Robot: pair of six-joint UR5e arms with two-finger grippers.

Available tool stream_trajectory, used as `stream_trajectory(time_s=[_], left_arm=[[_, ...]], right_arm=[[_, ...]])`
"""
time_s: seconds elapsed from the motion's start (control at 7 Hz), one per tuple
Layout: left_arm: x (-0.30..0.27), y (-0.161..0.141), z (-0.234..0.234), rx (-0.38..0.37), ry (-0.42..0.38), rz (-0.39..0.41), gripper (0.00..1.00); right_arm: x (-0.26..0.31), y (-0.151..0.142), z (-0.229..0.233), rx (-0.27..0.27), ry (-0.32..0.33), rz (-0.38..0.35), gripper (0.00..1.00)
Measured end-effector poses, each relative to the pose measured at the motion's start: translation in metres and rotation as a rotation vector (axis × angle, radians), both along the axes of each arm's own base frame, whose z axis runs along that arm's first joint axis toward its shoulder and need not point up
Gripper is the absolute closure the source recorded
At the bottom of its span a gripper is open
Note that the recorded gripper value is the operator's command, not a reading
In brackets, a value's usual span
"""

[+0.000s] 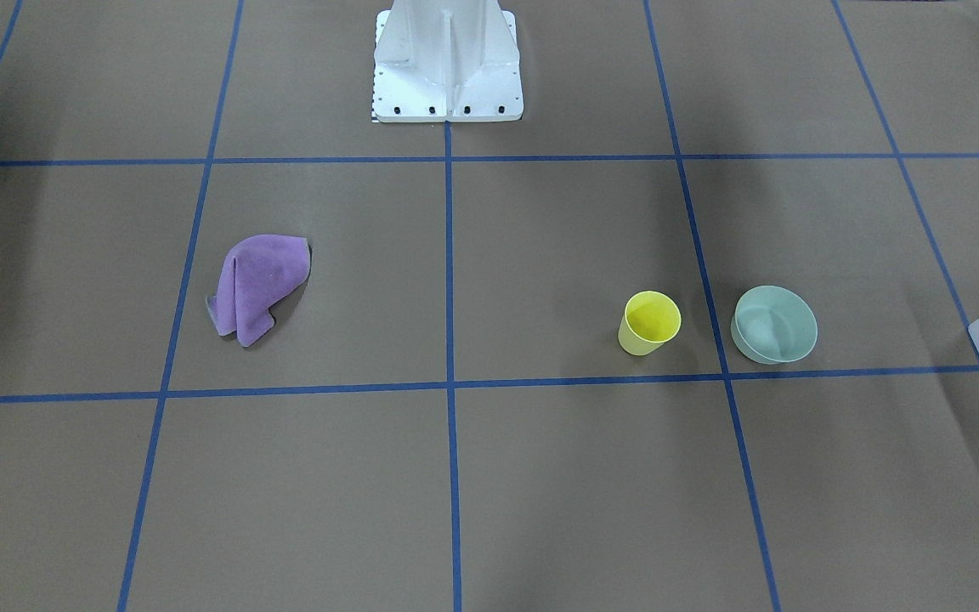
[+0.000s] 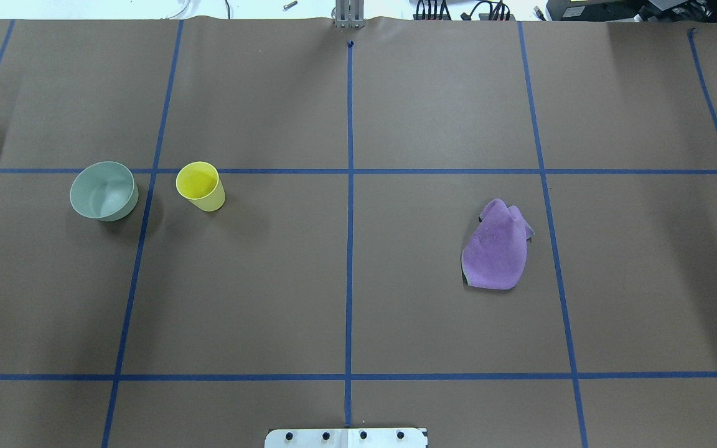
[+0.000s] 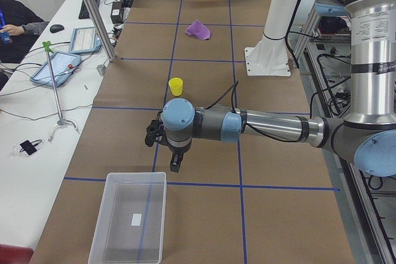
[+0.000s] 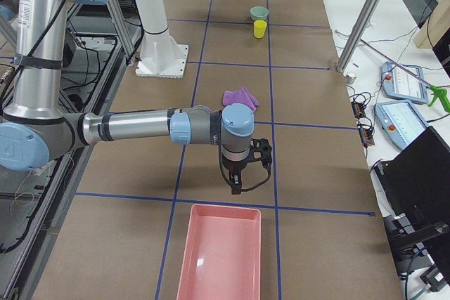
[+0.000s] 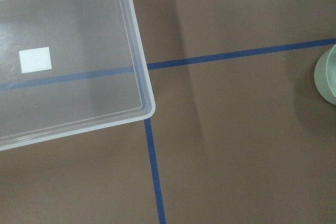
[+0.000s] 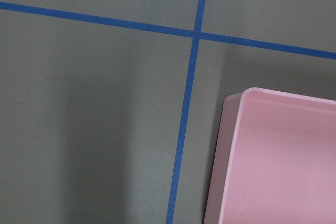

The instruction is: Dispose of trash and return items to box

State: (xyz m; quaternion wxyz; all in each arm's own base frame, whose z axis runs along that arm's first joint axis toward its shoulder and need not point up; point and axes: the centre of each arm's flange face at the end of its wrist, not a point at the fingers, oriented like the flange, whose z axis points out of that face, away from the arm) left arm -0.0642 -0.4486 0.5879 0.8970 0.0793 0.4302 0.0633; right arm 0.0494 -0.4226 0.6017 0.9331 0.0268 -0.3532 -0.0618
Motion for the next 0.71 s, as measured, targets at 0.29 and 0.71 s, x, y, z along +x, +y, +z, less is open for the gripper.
stream_trajectory(time_s=[0.29, 0.71], left_arm=[[0.0, 0.004, 0.001, 0.035, -0.004, 0.006, 0.02], [0.001, -0.013, -0.023, 0.11, -0.002, 0.012, 0.02]], right_arm=[[0.0, 0.0, -0.002, 0.004, -0.005, -0.001, 0.0], [-0.002, -0.01, -0.024, 0.049, -0.008, 0.0, 0.0]])
